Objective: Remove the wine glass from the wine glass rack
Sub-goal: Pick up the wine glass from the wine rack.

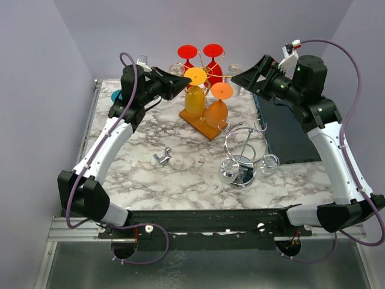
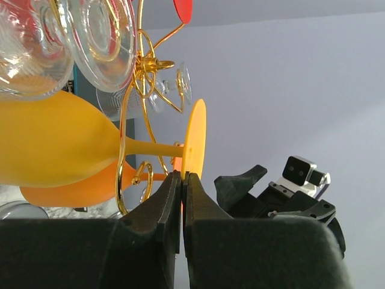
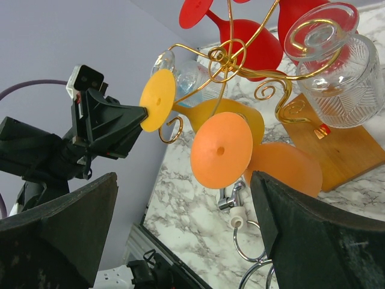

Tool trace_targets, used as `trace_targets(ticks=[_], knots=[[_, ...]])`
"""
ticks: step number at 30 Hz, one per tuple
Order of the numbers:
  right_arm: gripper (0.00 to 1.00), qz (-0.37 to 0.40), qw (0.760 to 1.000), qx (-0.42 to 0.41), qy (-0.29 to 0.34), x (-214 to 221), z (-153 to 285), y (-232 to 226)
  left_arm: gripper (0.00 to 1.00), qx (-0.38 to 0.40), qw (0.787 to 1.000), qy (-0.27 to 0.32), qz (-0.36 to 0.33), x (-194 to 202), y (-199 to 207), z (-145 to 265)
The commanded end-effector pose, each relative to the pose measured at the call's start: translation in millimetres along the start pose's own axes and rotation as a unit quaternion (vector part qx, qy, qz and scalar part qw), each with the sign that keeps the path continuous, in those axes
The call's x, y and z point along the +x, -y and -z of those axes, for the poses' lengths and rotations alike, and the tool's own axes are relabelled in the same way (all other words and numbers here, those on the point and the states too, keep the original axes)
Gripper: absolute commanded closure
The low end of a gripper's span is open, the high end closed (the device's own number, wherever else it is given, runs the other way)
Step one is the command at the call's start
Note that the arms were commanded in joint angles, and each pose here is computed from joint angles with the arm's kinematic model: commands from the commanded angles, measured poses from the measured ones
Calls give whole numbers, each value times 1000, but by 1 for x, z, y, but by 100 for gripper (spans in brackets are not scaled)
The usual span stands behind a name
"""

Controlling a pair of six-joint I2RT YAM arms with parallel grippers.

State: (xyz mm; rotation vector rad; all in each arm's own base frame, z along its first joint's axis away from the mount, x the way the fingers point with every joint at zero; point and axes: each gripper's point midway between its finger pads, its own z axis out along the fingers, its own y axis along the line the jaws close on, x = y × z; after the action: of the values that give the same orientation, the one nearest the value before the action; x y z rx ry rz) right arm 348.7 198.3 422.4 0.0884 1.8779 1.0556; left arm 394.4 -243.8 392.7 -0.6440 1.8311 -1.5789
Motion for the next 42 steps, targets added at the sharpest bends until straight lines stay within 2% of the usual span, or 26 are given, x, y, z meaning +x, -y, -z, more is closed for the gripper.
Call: trace_targets(ticks=[1, 15, 42], knots=[[1, 4, 1000, -5, 18, -7, 1, -5, 100, 21, 999, -26, -21, 10, 17, -3], [2, 3, 1000, -6, 17, -7, 0, -4, 100, 26, 997, -67, -33, 31, 25, 1], [2, -7, 1000, -12, 16, 1, 9, -6, 100, 5, 997, -77, -17, 53, 19, 44]])
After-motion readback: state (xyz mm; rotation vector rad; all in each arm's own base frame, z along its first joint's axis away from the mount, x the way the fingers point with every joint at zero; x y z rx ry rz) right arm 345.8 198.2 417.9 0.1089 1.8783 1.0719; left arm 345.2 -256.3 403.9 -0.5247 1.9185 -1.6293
